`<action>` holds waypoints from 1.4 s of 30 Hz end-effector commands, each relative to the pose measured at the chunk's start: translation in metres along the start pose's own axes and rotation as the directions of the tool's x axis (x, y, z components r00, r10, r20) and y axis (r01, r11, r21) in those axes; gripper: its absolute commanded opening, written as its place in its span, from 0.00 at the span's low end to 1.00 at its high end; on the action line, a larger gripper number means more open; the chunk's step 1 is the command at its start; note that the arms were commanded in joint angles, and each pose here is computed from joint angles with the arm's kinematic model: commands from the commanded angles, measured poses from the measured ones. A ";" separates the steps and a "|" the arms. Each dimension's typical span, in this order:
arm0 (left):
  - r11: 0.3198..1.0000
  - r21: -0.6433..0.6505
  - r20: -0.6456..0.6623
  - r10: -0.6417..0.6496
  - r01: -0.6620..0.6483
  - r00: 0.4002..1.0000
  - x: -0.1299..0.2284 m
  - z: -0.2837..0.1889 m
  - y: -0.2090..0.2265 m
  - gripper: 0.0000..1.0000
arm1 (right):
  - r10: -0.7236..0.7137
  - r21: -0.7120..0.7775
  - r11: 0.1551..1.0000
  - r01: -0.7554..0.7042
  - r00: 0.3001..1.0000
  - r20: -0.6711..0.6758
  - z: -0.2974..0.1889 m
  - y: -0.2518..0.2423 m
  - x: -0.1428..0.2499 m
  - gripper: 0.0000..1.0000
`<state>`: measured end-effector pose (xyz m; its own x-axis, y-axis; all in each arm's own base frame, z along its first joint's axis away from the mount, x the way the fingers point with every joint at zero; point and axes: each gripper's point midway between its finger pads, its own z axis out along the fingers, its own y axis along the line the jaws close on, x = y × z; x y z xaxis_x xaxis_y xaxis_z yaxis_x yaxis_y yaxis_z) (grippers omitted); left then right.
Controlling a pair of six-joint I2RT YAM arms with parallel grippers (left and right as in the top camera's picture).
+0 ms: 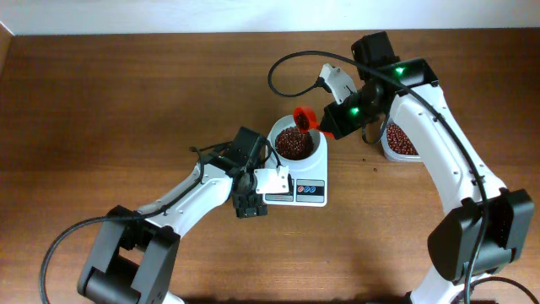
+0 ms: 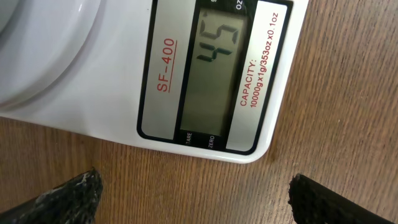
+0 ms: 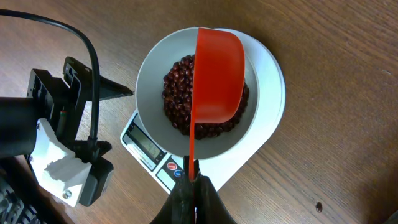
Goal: Scoop item into bowl and weigh 50g on scale
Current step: 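Tip a small amount of beans from the scoop into the bowl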
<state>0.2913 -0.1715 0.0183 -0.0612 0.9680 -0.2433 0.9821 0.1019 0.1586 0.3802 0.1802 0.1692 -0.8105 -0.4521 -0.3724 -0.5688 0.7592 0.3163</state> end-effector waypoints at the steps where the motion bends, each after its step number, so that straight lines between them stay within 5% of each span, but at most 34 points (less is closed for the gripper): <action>1: 1.000 0.006 0.022 -0.012 0.012 1.000 -0.003 -0.003 -0.003 0.99 | -0.028 0.018 0.999 0.028 0.999 0.023 -0.008 0.001 -0.006 0.04; 20: 1.000 0.006 0.022 -0.012 0.012 1.000 -0.003 -0.003 -0.003 0.99 | -0.052 0.015 0.999 0.052 0.999 0.005 -0.006 0.006 -0.003 0.04; 26: 1.000 0.006 0.022 -0.012 0.012 1.000 -0.003 -0.003 -0.003 0.99 | 0.009 0.139 0.990 -0.004 1.000 -0.030 -0.007 -0.012 0.003 0.04; 42: 1.000 0.006 0.022 -0.012 0.012 1.000 -0.003 -0.003 -0.003 0.99 | 0.007 0.005 1.000 -0.007 1.000 0.011 -0.005 0.011 -0.005 0.04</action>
<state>0.2913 -0.1715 0.0183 -0.0612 0.9680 -0.2433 0.9821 0.1019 0.1586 0.3767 0.1817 0.1665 -0.8249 -0.4464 -0.3469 -0.5492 0.7783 0.3043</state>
